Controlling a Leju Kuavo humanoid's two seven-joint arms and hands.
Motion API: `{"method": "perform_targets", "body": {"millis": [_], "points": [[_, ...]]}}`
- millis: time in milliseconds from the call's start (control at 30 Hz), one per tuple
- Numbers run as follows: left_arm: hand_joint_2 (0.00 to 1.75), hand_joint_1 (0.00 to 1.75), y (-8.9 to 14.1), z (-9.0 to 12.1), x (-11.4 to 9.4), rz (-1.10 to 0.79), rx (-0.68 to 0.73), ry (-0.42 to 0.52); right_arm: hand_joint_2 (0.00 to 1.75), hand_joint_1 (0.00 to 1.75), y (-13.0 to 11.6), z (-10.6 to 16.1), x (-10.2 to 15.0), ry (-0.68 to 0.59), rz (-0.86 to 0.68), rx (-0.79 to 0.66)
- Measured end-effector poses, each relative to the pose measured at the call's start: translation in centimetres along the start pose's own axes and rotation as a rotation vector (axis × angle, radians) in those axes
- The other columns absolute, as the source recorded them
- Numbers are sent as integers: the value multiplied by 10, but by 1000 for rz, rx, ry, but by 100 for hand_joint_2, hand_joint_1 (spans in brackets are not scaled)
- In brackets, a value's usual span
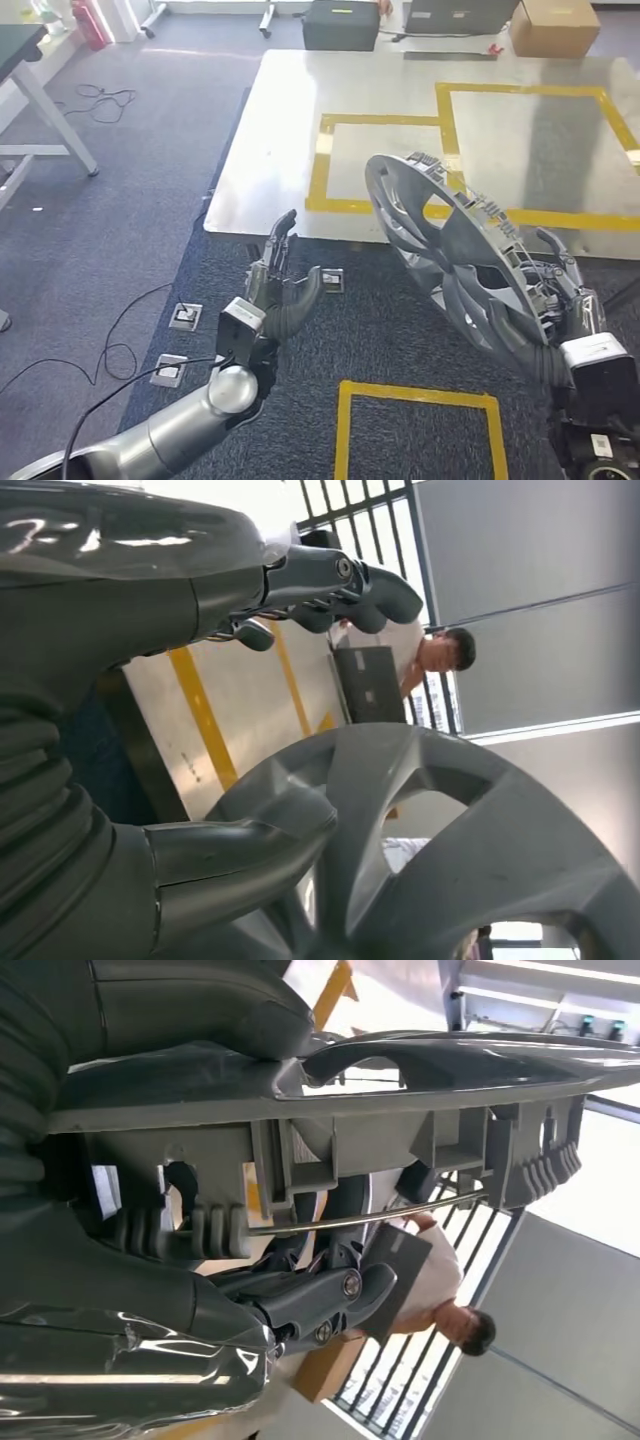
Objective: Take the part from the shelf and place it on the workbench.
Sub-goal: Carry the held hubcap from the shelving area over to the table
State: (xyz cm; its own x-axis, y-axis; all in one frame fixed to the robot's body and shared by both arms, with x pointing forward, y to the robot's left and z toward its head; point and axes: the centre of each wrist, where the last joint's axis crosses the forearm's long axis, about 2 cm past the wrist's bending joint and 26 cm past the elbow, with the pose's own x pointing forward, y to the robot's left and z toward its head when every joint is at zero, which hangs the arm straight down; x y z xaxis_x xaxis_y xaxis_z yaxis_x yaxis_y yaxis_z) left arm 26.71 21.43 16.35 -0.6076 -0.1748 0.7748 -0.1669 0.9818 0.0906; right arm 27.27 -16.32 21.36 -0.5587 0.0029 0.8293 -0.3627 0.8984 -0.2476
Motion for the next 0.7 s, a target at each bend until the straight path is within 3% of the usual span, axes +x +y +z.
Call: {"method": "perform_targets", "body": {"millis": [700], "points": [[175, 0, -3, 5, 3, -1, -5, -5, 175, 175, 1, 5, -2, -2, 7, 3]]}}
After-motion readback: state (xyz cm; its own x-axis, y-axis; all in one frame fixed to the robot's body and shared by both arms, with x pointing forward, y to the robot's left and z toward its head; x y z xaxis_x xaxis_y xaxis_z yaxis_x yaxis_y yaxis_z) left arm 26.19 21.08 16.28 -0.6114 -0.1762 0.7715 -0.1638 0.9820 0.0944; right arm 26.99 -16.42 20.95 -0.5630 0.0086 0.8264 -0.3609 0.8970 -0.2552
